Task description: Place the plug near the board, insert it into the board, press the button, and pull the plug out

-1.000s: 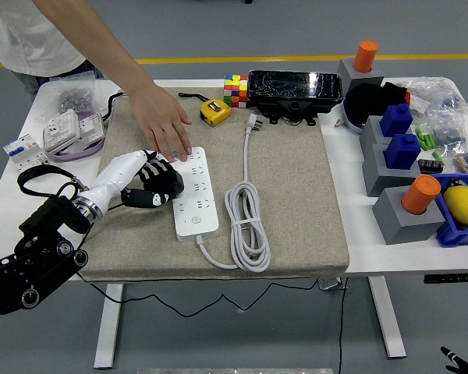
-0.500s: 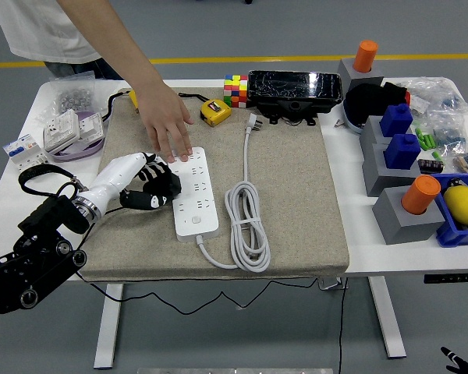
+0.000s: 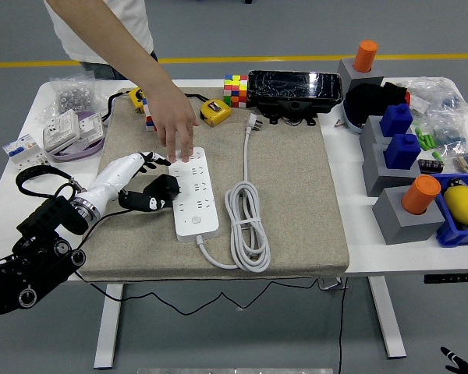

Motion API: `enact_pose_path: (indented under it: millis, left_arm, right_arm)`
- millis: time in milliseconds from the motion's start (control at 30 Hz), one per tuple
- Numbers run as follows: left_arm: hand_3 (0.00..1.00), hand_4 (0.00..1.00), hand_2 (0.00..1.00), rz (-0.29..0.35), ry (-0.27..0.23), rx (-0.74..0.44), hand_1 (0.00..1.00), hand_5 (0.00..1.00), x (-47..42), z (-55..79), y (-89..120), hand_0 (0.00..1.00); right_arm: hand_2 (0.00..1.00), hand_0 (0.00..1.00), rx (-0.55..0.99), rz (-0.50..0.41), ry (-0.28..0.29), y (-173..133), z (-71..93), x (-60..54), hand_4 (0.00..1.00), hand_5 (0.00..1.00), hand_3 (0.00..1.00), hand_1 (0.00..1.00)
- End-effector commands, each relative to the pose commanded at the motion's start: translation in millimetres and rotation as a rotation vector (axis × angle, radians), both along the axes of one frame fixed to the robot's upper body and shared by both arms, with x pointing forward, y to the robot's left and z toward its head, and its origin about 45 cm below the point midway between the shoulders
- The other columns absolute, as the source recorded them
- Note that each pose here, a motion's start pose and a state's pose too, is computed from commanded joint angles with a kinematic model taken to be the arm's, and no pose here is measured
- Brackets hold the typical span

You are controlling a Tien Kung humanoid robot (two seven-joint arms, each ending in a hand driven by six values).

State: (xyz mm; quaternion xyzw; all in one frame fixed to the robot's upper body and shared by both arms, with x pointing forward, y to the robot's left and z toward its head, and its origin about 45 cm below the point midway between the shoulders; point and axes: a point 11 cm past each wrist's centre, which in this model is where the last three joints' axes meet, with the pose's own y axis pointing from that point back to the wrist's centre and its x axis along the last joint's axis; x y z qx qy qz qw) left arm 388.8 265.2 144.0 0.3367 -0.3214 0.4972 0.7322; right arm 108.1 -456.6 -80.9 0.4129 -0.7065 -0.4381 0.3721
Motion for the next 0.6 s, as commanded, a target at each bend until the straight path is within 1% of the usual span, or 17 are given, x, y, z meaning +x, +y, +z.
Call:
enact_pose_path:
  millis: [33,67,100,233,267,300,367,433,467,533,600]
  left_arm:
    - [0.798,0.998,0.799,0.000,-0.005,-0.009,0.760,0.145,-0.2,0.8,-0.4,0.635]
    - [0.805,0.998,0.815,0.000,-0.015,-0.026,0.765,0.195,-0.7,2.5,-1.2,0.638]
    - [0.805,0.998,0.815,0.000,-0.021,-0.038,0.765,0.195,-1.1,3.6,-1.6,0.638]
    - [0.805,0.998,0.815,0.004,-0.075,-0.113,0.765,0.195,-5.1,11.1,-3.5,0.638]
    - [0.794,0.998,0.811,0.009,-0.088,-0.133,0.764,0.257,-6.7,13.0,-3.3,0.642]
    - [0.794,0.998,0.811,0.014,-0.103,-0.151,0.764,0.257,-8.4,15.2,-3.1,0.642]
    - [0.794,0.998,0.811,0.027,-0.134,-0.170,0.764,0.257,-16.2,17.4,-1.1,0.642]
    - [0.794,0.998,0.811,0.048,-0.159,-0.180,0.764,0.257,-26.1,17.6,3.2,0.642]
    - [0.766,0.994,0.781,0.053,-0.161,-0.183,0.756,0.477,-29.3,16.7,4.2,0.668]
    - [0.766,0.994,0.781,0.062,-0.170,-0.166,0.756,0.477,-40.8,13.4,8.3,0.668]
    - [0.766,0.994,0.781,0.065,-0.156,-0.134,0.756,0.477,-51.4,6.6,10.7,0.668]
  right_arm:
    - [0.687,0.580,0.000,0.000,0.000,0.1,0.0,-0.1,0.984,0.523,0.619,0.675]
    - [0.686,0.581,0.001,0.000,0.000,0.2,-0.1,-0.2,0.985,0.523,0.619,0.675]
    - [0.686,0.581,0.001,0.000,0.001,0.3,-0.2,-0.3,0.985,0.523,0.619,0.675]
    - [0.686,0.581,0.000,0.002,0.003,0.4,-0.4,-1.2,0.985,0.523,0.619,0.675]
    - [0.686,0.579,0.000,0.002,0.002,0.3,-0.3,-0.8,0.985,0.523,0.619,0.674]
    - [0.686,0.579,0.000,0.003,0.002,0.2,-0.1,-0.3,0.985,0.523,0.619,0.674]
    - [0.686,0.579,-0.001,0.002,0.000,0.0,0.1,0.0,0.985,0.523,0.619,0.674]
    - [0.686,0.579,-0.002,0.001,0.000,-0.5,0.2,-0.4,0.985,0.523,0.619,0.674]
    - [0.687,0.580,-0.002,0.000,0.000,-0.6,0.2,-0.5,0.986,0.524,0.619,0.675]
    - [0.687,0.580,-0.001,-0.001,0.003,-0.5,-0.3,-2.1,0.986,0.524,0.619,0.675]
    - [0.687,0.580,0.000,-0.002,0.006,-0.2,-0.9,-3.6,0.986,0.524,0.619,0.675]
